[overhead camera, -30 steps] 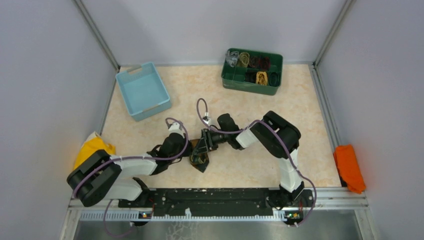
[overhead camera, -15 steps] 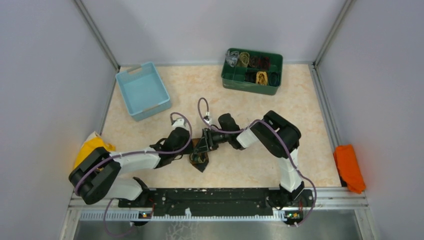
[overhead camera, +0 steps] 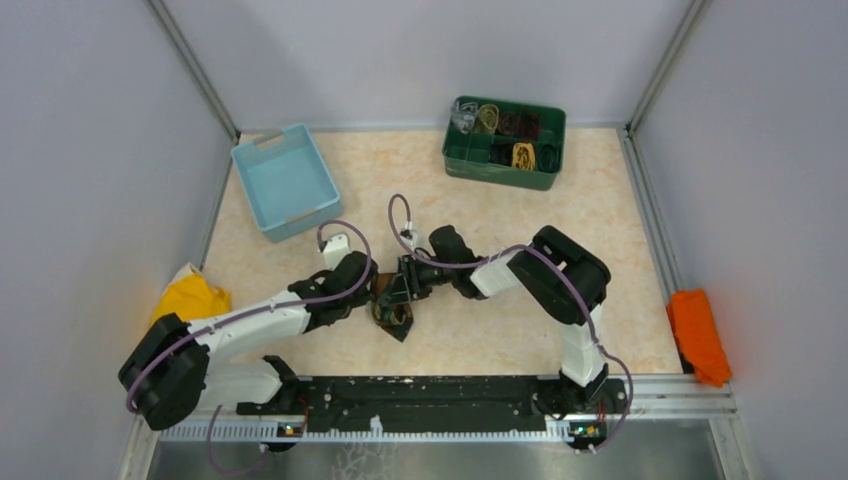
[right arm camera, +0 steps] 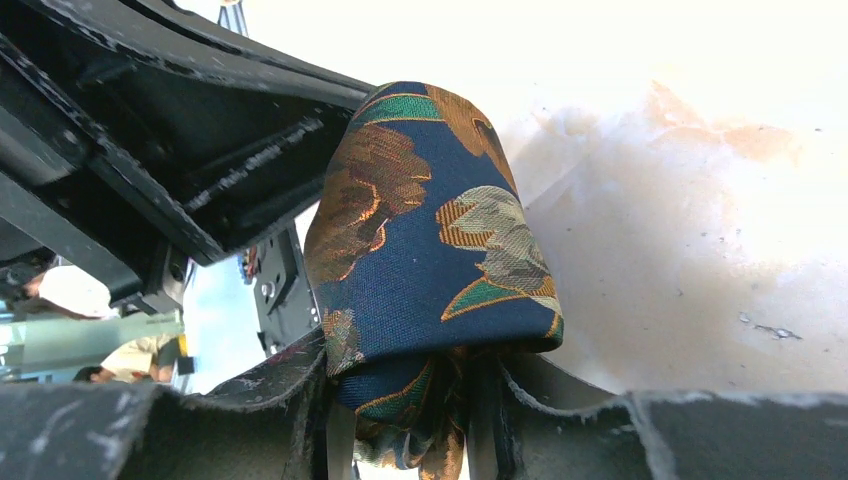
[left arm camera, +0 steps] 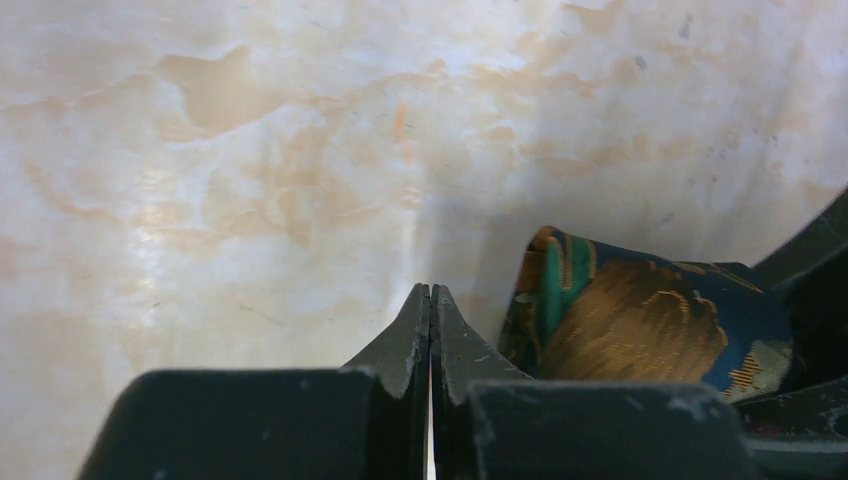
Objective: Roll the ties
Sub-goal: Pick up the tie at the center of the board, then move the storage box to the center of the board, then place the tie in the storage box.
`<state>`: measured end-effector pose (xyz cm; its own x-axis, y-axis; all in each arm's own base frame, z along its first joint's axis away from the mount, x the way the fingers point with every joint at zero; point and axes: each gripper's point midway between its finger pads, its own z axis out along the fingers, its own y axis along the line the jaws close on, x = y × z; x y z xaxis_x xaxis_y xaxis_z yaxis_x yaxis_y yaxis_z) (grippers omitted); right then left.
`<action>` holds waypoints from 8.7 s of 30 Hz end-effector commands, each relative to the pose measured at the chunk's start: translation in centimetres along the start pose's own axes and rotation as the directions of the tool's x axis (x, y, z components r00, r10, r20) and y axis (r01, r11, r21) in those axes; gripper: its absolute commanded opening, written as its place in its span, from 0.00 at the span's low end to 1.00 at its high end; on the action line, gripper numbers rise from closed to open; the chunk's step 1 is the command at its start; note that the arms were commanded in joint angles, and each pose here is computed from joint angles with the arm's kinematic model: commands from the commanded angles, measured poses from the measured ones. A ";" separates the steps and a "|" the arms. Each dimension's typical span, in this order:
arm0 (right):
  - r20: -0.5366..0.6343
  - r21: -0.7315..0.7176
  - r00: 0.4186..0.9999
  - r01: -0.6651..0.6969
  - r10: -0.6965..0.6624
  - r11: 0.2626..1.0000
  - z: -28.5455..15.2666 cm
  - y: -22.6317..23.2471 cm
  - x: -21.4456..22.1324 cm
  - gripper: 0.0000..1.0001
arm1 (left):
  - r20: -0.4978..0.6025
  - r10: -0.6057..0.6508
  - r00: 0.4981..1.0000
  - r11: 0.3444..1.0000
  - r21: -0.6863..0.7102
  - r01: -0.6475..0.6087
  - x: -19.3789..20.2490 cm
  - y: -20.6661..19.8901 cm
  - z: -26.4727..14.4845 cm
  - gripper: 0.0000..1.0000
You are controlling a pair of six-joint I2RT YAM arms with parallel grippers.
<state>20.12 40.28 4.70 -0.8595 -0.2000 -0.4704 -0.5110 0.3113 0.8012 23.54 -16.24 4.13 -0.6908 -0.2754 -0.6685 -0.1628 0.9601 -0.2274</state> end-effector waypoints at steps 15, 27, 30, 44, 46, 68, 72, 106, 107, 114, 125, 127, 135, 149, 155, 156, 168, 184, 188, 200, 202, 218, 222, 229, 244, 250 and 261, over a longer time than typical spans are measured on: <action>0.202 0.144 0.972 0.094 -0.122 0.985 -6.4 0.3 -10.9 0.00 | 0.117 0.038 0.992 0.983 0.176 -0.058 -6.5 -7.6 0.8 0.00; 0.506 0.312 0.836 0.055 -0.215 0.949 -16.8 -2.6 -27.1 0.00 | 0.206 0.114 0.972 0.901 0.392 -0.189 -20.1 -20.6 8.3 0.00; 0.552 0.337 0.802 0.035 -0.228 0.941 -18.3 -4.5 -30.4 0.00 | 0.277 0.132 0.952 0.859 0.448 -0.249 -21.8 -23.5 10.1 0.00; 0.701 0.447 0.617 0.012 -0.358 0.895 -26.8 -6.2 -36.5 0.00 | 0.422 0.159 0.893 0.763 0.521 -0.383 -25.7 -30.5 20.6 0.00; 0.700 0.448 0.615 0.017 -0.363 0.894 -27.5 -6.0 -36.4 0.00 | 0.429 0.156 0.890 0.770 0.511 -0.382 -25.9 -30.4 21.8 0.00; 0.684 0.472 0.632 -0.002 -0.365 0.882 -28.7 -7.3 -36.0 0.00 | 0.043 0.542 0.839 0.659 0.598 -0.457 -9.9 -28.1 20.7 0.00; 0.673 0.479 0.649 -0.017 -0.355 0.878 -28.4 -8.5 -35.5 0.00 | 0.000 0.607 0.795 0.628 0.612 -0.480 -5.3 -27.9 18.4 0.00; 0.486 0.408 0.858 -0.057 -0.164 0.911 -22.7 -9.3 -24.4 0.00 | 0.162 0.387 0.908 0.848 0.325 -0.420 -18.1 -21.9 4.6 0.00; 0.478 0.415 0.864 -0.065 -0.157 0.908 -22.5 -9.7 -24.1 0.00 | 0.153 0.372 0.916 0.855 0.327 -0.402 -18.4 -21.4 4.8 0.00; 0.448 0.516 0.882 -0.118 -0.149 0.848 -22.9 -12.4 -22.0 0.00 | 0.136 0.328 0.935 0.869 0.345 -0.355 -19.1 -19.7 5.4 0.00; 0.417 0.624 0.885 -0.114 -0.206 0.773 -24.9 -12.7 -22.1 0.00 | 0.134 0.344 0.929 0.850 0.377 -0.369 -18.5 -20.1 6.0 0.00; 0.404 0.590 0.895 -0.096 -0.190 0.801 -24.0 -12.6 -22.2 0.00 | 0.146 0.335 0.931 0.846 0.387 -0.366 -18.6 -20.7 6.7 0.00; 0.410 0.549 0.896 -0.091 -0.173 0.831 -23.2 -12.8 -22.1 0.00 | 0.057 0.367 0.929 0.850 0.385 -0.359 -15.2 -22.9 15.8 0.00; 0.442 0.504 0.883 -0.098 -0.158 0.858 -23.0 -13.0 -22.4 0.00 | -0.036 0.338 0.940 0.791 0.552 -0.263 -11.9 -24.3 13.4 0.00; 0.450 0.485 0.881 -0.101 -0.148 0.868 -22.8 -13.1 -22.5 0.00 | -0.051 0.329 0.943 0.818 0.514 -0.258 -11.0 -21.9 11.4 0.00; 0.450 0.481 0.882 -0.105 -0.142 0.870 -22.8 -13.3 -22.4 0.00 | -0.053 0.331 0.942 0.816 0.517 -0.258 -10.5 -21.5 11.3 0.00; 0.427 0.378 0.896 -0.057 -0.119 0.924 -22.0 -10.5 -21.7 0.00 | -0.021 0.349 0.937 0.809 0.510 -0.290 -11.5 -21.8 11.5 0.00; 0.273 0.424 0.960 -0.072 -0.052 0.903 -16.8 -9.0 -16.5 0.00 | -0.061 0.318 0.946 0.827 0.505 -0.246 -11.0 -20.6 13.1 0.00; 0.214 0.519 0.975 -0.055 -0.067 0.853 -16.8 -9.8 -15.5 0.00 | -0.048 0.316 0.948 0.825 0.508 -0.249 -11.5 -20.6 12.5 0.00; 0.029 0.720 0.999 0.002 -0.033 0.694 -15.9 -12.0 -11.6 0.00 | 0.046 0.292 0.955 0.914 0.281 -0.293 -16.3 -17.1 10.7 0.00; 0.007 0.726 1.000 0.012 -0.025 0.688 -16.1 -11.9 -11.3 0.00 | 0.053 0.284 0.957 0.918 0.273 -0.287 -16.5 -16.8 10.8 0.00; -0.203 0.779 0.974 0.100 0.098 0.619 -15.7 -12.5 -7.7 0.00 | 0.081 0.228 0.970 0.875 0.421 -0.240 -17.7 -19.1 9.6 0.00; -0.263 0.794 0.957 0.141 0.125 0.592 -14.8 -13.5 -6.7 0.00 | 0.086 0.221 0.971 0.881 0.411 -0.237 -18.2 -18.4 9.8 0.00; -0.333 0.802 0.931 0.197 0.148 0.563 -13.0 -15.7 -6.0 0.00 | 0.100 0.201 0.974 0.892 0.393 -0.224 -19.0 -16.8 9.9 0.00; -0.256 0.772 0.966 0.231 -0.043 0.591 -12.7 -12.5 -10.5 0.55 | 0.076 0.212 0.974 0.885 0.408 -0.225 -18.0 -15.8 10.8 0.00; -0.182 0.772 0.975 0.224 -0.131 0.595 -13.2 -10.4 -13.4 0.59 | 0.069 0.214 0.974 0.886 0.406 -0.223 -17.7 -15.6 11.0 0.00; -0.080 0.807 0.966 0.208 -0.247 0.553 -15.5 -6.8 -17.9 0.64 | 0.065 0.213 0.975 0.884 0.413 -0.221 -17.7 -15.6 11.0 0.00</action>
<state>37.61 26.76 8.60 -0.7745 -0.3837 -0.5029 -0.4848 0.8708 0.0822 46.64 -27.55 11.64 -0.6534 -0.0819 -0.7526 0.2940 0.8886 -0.3520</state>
